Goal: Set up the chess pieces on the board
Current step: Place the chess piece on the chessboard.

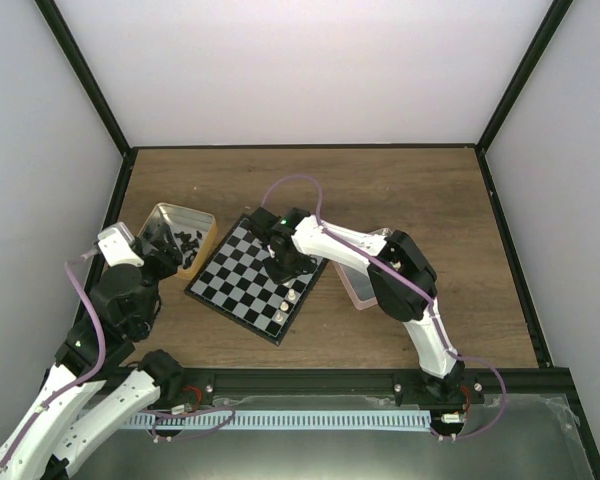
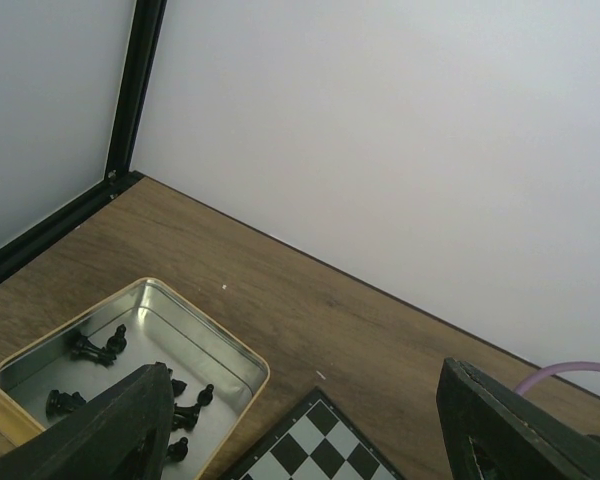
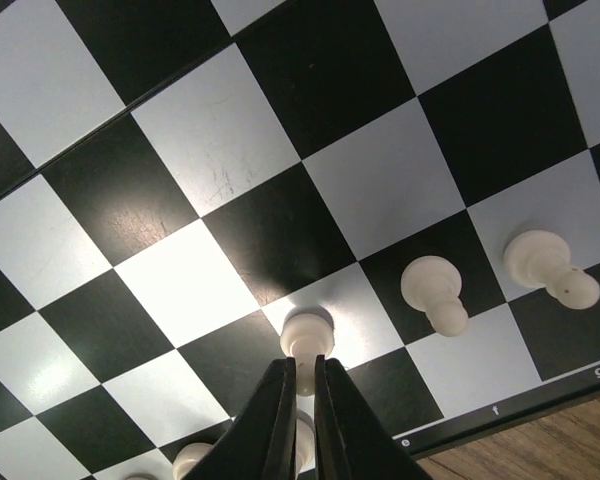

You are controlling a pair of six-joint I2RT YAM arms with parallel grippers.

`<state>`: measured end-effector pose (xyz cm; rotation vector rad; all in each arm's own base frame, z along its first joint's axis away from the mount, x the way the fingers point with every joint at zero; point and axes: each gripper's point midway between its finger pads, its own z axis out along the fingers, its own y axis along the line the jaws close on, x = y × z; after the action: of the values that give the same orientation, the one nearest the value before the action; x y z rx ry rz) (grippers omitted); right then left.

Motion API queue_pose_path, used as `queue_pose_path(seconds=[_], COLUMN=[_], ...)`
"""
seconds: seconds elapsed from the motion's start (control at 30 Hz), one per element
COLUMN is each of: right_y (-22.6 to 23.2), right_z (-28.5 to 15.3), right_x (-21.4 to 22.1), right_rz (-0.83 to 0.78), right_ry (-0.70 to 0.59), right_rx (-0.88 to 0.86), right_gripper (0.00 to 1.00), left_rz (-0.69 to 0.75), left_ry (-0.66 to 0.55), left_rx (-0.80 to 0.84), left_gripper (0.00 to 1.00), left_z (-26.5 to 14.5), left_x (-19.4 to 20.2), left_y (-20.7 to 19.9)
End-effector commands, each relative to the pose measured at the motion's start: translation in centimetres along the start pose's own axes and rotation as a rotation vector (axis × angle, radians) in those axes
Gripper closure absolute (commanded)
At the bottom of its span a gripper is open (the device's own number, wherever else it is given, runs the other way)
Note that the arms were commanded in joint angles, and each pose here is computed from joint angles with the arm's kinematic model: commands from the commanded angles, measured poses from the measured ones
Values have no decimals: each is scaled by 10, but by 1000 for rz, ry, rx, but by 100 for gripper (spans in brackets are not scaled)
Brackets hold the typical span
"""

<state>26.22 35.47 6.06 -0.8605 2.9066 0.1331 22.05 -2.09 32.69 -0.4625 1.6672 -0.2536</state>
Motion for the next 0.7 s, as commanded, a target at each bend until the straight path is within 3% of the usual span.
queue_pose_path(seconds=[0.0, 0.33, 0.67], right_y=[0, -10, -1], right_z=[6, -1, -22], right_x=[-1, -3, -12], right_rz=[5, 22, 36], right_ry=[-10, -23, -72], right_rx=[29, 84, 29], right_gripper=[94, 94, 92], left_rz=[-6, -5, -4], left_ry=[-17, -16, -16], left_rx=[3, 5, 3], left_gripper=[26, 26, 26], left_z=[-1, 0, 0], left_x=[-4, -3, -3], left_y=[0, 0, 1])
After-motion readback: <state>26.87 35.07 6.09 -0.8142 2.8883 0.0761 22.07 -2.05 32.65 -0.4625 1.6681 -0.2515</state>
